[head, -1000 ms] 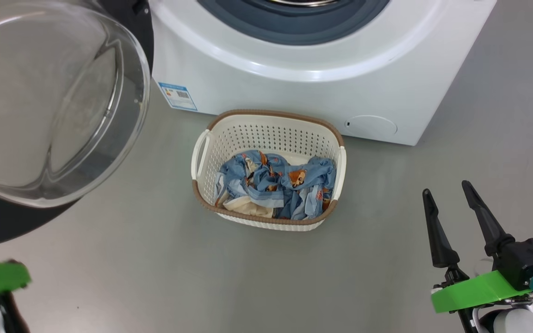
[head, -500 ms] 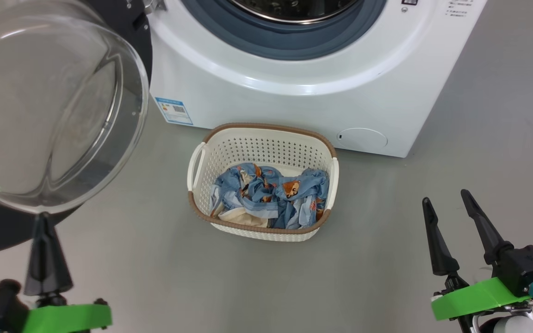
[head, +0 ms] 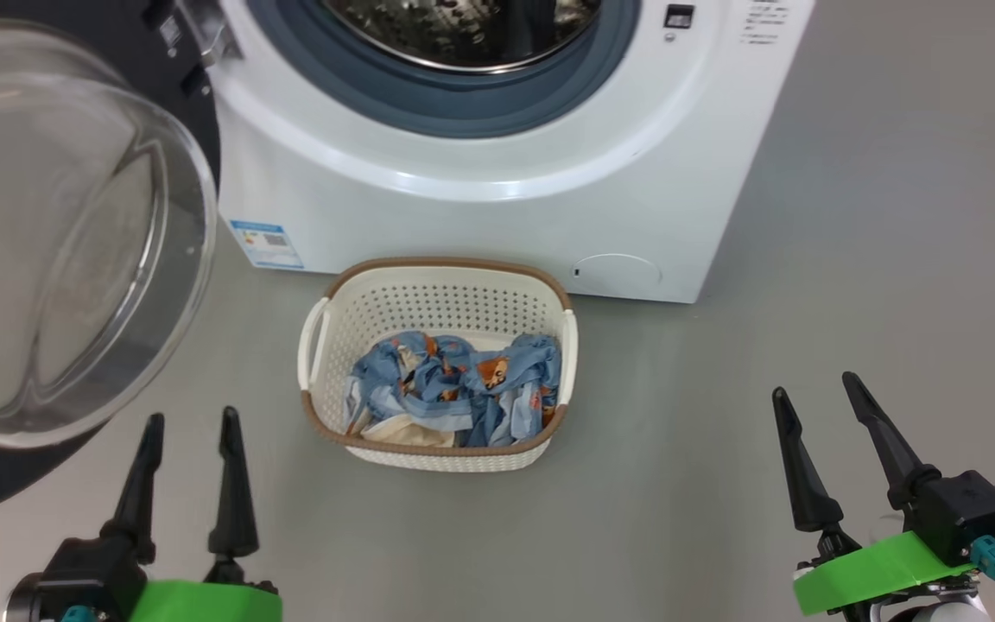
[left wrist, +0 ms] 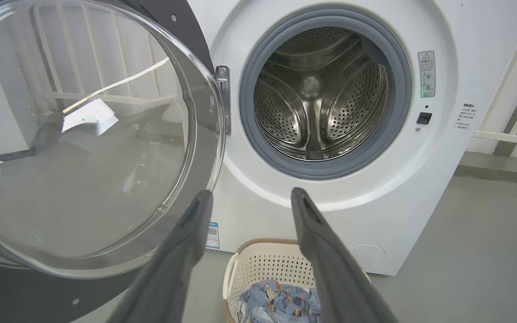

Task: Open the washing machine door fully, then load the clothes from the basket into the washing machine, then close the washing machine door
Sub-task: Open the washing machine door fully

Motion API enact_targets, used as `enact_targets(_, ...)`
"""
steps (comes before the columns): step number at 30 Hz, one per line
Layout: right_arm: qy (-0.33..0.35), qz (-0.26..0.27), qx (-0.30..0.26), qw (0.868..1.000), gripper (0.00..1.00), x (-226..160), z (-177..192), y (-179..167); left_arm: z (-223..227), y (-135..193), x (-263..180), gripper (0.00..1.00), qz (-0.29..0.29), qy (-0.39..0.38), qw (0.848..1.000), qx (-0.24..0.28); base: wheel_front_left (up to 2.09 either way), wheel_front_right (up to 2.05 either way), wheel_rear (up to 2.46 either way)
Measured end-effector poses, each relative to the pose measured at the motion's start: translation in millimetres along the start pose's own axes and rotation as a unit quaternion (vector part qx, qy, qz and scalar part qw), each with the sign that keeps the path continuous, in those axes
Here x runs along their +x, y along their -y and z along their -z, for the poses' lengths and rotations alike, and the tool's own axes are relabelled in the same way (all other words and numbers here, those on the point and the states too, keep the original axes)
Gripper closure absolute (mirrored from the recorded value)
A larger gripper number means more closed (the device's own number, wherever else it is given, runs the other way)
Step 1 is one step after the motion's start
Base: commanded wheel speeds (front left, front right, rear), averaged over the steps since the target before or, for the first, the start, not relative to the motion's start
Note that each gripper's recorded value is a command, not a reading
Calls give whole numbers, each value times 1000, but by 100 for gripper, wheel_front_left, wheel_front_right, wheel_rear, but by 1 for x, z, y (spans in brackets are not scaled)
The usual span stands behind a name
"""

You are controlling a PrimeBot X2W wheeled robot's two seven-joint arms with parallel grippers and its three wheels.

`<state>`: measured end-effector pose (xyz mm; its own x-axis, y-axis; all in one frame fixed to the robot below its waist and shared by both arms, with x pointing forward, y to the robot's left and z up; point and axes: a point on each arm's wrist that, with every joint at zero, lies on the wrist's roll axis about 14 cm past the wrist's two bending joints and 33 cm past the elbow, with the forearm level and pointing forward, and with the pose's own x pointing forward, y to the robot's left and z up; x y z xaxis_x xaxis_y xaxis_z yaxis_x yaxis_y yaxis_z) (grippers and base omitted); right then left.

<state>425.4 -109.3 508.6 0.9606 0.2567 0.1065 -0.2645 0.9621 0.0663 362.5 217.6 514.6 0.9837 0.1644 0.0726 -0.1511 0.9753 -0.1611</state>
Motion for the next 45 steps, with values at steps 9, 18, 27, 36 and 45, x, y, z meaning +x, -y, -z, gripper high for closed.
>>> enact_targets(9,0,35,-6,999,0,-26,-8,20,14,30,3,0,44,-33,998,-10,0,0,0)
enact_targets(18,5,55,-8,998,0,-45,-17,29,19,46,0,0,67,-51,996,-8,0,0,0)
enact_targets(27,14,63,-10,998,0,-51,-24,33,21,49,-5,0,70,-59,996,-5,0,0,0)
enact_targets(36,7,66,-7,998,0,-56,-20,33,18,49,-5,0,69,-54,996,-2,0,0,0)
enact_targets(45,8,67,-6,998,0,-56,-21,34,17,49,-5,0,71,-53,996,1,0,0,0)
